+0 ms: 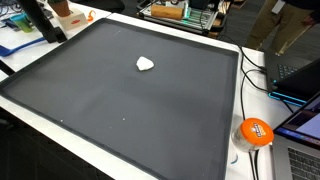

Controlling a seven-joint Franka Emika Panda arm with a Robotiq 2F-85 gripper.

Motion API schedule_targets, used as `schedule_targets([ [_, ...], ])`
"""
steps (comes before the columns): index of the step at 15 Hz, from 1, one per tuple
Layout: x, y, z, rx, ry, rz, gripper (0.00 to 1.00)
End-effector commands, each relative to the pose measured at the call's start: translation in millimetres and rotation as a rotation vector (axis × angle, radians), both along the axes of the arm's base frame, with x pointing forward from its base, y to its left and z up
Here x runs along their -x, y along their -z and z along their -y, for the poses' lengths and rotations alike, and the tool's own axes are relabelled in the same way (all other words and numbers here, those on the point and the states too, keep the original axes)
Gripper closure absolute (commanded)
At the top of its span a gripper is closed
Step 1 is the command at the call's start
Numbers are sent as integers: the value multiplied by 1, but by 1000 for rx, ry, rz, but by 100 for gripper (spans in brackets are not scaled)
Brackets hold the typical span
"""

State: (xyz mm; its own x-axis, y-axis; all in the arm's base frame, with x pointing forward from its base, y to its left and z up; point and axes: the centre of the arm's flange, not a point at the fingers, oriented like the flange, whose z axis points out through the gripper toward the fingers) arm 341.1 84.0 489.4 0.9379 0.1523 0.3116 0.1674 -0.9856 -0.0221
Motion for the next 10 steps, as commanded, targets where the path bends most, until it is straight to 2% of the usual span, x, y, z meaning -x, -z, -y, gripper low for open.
schedule_targets([
  [1, -23, -76, -1, -39, 14, 35, 78],
  [2, -26, -83, 0, -24, 9, 78, 78],
  [4, -23, -105, 7, -51, -150, 75, 78],
  [5, -23, -111, 11, 10, -7, 194, 78],
  [6, -17, -119, 15, -43, 39, 228, 78],
  [10, -8, -166, 36, -112, 194, 374, 78],
])
